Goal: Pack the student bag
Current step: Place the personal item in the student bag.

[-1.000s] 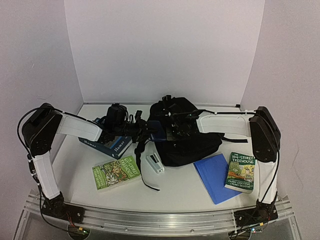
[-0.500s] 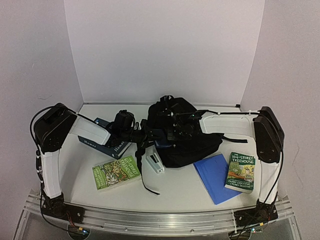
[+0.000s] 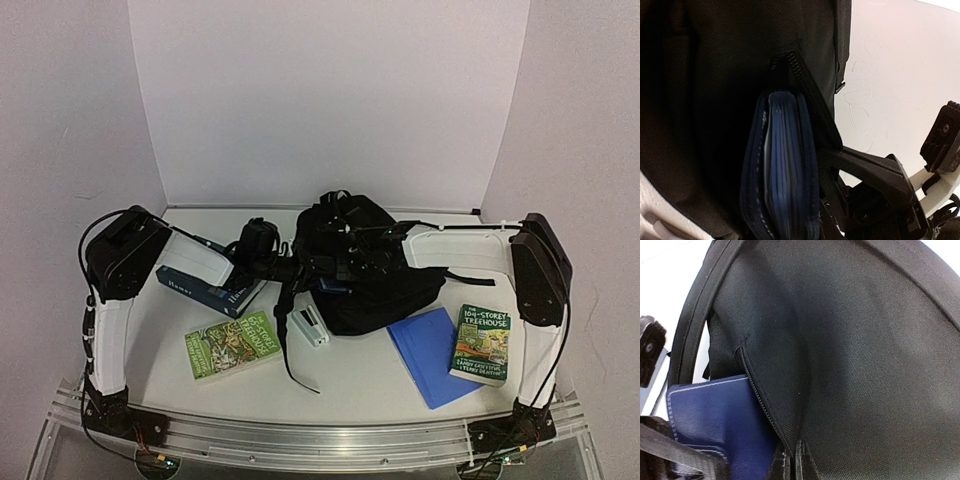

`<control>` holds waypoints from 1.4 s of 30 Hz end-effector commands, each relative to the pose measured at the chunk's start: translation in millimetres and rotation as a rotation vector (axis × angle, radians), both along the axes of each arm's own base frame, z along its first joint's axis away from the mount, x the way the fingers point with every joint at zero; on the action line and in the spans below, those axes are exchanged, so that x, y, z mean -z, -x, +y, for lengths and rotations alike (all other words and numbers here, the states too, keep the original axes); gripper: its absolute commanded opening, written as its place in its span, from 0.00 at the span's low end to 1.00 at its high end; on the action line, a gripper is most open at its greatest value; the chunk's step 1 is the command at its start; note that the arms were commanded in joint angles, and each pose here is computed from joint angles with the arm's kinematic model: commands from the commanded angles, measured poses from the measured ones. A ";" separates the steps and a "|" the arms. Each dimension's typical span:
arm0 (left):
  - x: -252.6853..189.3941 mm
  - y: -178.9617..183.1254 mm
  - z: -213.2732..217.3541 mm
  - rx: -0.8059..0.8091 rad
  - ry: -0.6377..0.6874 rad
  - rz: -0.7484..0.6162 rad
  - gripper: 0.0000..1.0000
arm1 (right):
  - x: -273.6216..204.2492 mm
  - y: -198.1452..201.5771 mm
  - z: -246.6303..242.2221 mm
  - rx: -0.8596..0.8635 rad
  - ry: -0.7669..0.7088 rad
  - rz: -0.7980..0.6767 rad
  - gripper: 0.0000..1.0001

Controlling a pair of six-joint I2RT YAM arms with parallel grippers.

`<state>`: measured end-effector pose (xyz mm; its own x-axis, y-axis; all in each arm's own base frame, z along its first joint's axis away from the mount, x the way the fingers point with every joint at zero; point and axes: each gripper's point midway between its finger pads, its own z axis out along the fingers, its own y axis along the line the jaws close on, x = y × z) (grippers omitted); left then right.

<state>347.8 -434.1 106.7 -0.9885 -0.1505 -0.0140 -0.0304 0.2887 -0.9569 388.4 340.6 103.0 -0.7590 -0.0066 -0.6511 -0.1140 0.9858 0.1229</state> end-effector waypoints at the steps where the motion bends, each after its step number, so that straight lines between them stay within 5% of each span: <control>1: -18.9 -6.2 -17.6 0.033 0.071 -0.048 0.00 | -59.8 -3.7 25.2 -0.030 -0.184 -0.099 0.00; 12: -17.0 -14.5 -27.9 0.050 0.064 -0.104 0.02 | -57.2 -0.8 28.8 -0.036 -0.220 -0.083 0.00; 23: -9.3 -12.2 2.6 0.001 -0.182 -0.193 0.44 | -51.0 0.8 23.5 -0.021 -0.205 -0.079 0.00; 32: -3.6 -3.4 23.1 -0.007 -0.294 -0.225 0.66 | -49.9 0.9 23.0 -0.022 -0.201 -0.078 0.00; 35: -0.1 -1.6 25.6 -0.006 -0.325 -0.226 0.65 | -48.9 1.0 24.5 -0.027 -0.202 -0.075 0.00; 42: -0.9 -0.1 20.4 0.000 -0.334 -0.234 0.41 | -47.8 0.4 25.5 -0.030 -0.199 -0.075 0.00</control>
<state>351.2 -413.9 91.9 -0.9615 -0.1076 -0.2531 0.1469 0.5769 -0.8035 383.6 353.7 103.8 -0.7674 0.0368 -0.6401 -0.1336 0.9673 0.2158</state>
